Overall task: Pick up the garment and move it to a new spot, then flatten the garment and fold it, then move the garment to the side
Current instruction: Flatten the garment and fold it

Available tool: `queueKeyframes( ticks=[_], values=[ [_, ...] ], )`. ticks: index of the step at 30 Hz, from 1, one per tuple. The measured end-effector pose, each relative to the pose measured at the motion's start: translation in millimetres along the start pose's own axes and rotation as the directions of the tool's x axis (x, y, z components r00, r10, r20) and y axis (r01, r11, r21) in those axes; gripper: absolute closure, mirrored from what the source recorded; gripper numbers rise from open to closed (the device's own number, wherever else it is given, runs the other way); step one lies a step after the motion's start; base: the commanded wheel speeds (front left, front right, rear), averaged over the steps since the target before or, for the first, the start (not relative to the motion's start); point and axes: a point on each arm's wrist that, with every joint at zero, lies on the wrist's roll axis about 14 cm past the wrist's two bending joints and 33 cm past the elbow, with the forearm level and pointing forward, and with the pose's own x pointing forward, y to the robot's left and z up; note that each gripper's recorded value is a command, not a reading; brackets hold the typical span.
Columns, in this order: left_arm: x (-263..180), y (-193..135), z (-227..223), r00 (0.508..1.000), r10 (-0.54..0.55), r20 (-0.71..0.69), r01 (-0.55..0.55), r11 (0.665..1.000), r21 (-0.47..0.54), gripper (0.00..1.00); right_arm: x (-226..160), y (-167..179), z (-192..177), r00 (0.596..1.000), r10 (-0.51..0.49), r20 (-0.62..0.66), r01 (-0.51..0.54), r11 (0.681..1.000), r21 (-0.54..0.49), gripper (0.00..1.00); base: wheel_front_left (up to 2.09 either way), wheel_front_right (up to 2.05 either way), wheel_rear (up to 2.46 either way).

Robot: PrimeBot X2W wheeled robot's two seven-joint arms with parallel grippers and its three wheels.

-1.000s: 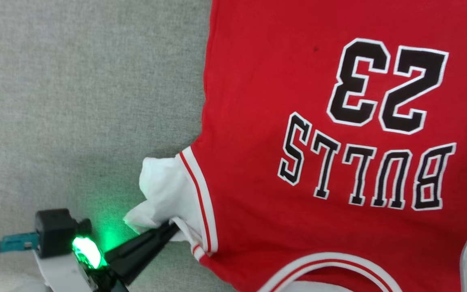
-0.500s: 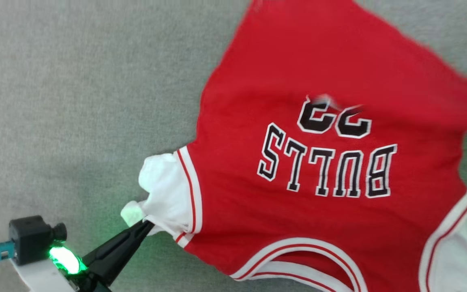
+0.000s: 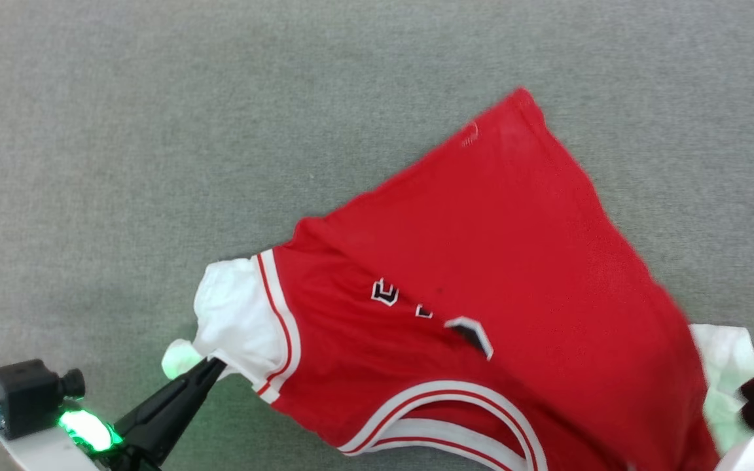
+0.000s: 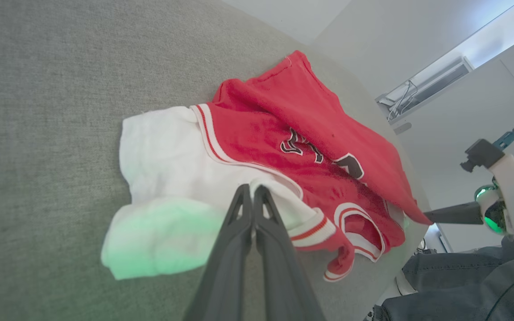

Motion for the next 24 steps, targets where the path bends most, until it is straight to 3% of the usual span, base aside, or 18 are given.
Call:
queueKeyframes(
  ticks=[4, 7, 8, 9, 10, 11, 19, 24],
  values=[
    [1, 1, 2, 1.000, 0.000, 0.007, 0.000, 1.000, 0.005, 1.00, 13, 19, -39, 0.996, 0.066, -0.065, -0.065, 0.998, 0.021, 1.00, 0.00, 0.00, 0.00],
    [1, 3, 2, 1.000, 0.004, 0.006, -0.004, 1.000, 0.016, 1.00, 21, 28, -45, 0.995, 0.096, -0.038, -0.095, 0.995, 0.030, 1.00, 0.00, 0.00, 0.00],
    [1, 2, 1, 1.000, 0.002, 0.004, -0.002, 1.000, 0.015, 1.00, 23, 30, -42, 0.995, 0.100, -0.010, -0.099, 0.995, 0.029, 0.90, 0.00, 0.00, 0.00],
    [1, 1, 0, 1.000, 0.000, 0.001, 0.000, 1.000, 0.017, 1.00, 24, 32, -39, 0.994, 0.104, 0.020, -0.105, 0.994, 0.027, 0.62, 0.00, 0.00, 0.00],
    [1, 1, 0, 1.000, -0.002, -0.001, 0.002, 1.000, 0.019, 1.00, 24, 33, -34, 0.993, 0.108, 0.054, -0.110, 0.994, 0.023, 0.04, 0.00, 0.00, 0.00],
    [1, 0, -1, 1.000, -0.004, -0.002, 0.004, 1.000, 0.021, 1.00, 23, 34, -28, 0.990, 0.109, 0.087, -0.111, 0.994, 0.021, 0.00, 0.00, 0.00, 0.00],
    [-4, -4, -3, 1.000, -0.001, 0.005, 0.001, 1.000, 0.013, 1.00, -17, 41, 21, 0.960, 0.129, 0.248, -0.115, 0.991, -0.070, 0.00, 0.00, 0.00, 0.00],
    [-7, -7, -3, 1.000, 0.002, 0.021, -0.002, 1.000, 0.000, 1.00, -47, 31, 84, 0.908, 0.087, 0.411, -0.036, 0.991, -0.131, 0.00, 0.00, 0.00, 0.00]
  ],
)
